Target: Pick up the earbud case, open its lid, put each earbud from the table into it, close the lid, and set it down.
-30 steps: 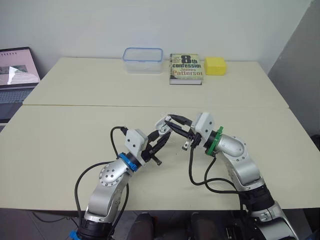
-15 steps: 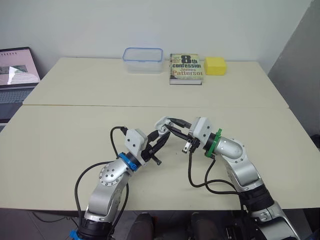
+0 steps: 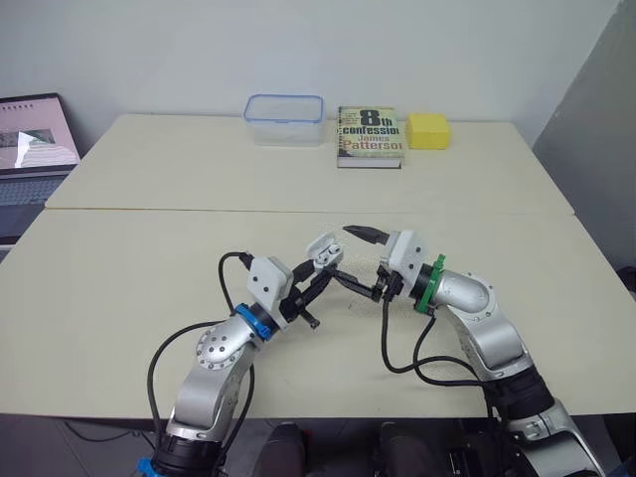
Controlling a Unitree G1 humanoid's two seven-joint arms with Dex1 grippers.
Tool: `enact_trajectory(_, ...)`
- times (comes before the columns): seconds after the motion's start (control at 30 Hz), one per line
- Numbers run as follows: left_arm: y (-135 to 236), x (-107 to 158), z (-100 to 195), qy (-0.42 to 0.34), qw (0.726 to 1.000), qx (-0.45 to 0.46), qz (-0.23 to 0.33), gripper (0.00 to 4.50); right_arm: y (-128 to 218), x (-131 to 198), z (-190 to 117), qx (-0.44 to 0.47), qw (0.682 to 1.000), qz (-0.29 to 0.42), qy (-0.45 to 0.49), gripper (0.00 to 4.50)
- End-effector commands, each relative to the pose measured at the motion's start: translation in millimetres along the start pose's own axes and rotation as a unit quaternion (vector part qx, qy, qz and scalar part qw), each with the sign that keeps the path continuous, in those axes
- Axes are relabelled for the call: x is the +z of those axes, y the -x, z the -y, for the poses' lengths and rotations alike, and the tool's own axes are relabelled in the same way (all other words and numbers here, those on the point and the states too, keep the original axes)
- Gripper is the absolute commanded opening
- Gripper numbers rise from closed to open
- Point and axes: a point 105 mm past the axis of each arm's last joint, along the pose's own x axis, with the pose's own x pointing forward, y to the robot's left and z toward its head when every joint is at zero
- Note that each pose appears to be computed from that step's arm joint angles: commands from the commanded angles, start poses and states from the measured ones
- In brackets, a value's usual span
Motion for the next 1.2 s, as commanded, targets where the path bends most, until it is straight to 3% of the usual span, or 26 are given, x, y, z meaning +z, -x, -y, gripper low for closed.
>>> enact_trajectory(0.03, -3.6, 18.9, 1.5, -0.017, 0.999, -0.011, 0.037, 0.75, 26.1, 25.1, 12.0, 0.007, 1.0, 0.014, 0.016, 3.93)
enact_trajectory(0.2, -4.1, 17.5, 3.1, -0.002, 0.999, -0.033, 0.033, 0.75, 54.0, 44.5, 34.3, 0.032, 0.999, -0.038, 0.009, 3.93)
enact_trajectory(0.47, -8.7, 18.5, 9.4, 0.018, 0.993, -0.111, 0.023, 0.75, 48.2, 63.5, 72.4, 0.023, 0.998, -0.064, -0.002, 3.93)
enact_trajectory(0.7, -8.4, 27.5, 27.2, 0.06, 0.965, -0.256, -0.015, 0.75, 47.7, 61.0, 91.2, 0.029, 0.995, -0.099, -0.007, 3.93)
enact_trajectory(0.93, -3.1, 34.1, 47.0, 0.097, 0.929, -0.353, -0.043, 0.75, 57.0, 37.1, 83.2, 0.099, 0.977, -0.186, -0.042, 3.93)
enact_trajectory(1.2, -1.7, 33.6, 58.1, 0.103, 0.911, -0.395, -0.053, 0.75, 54.9, 30.4, 63.8, 0.198, 0.948, -0.227, -0.102, 1.14)
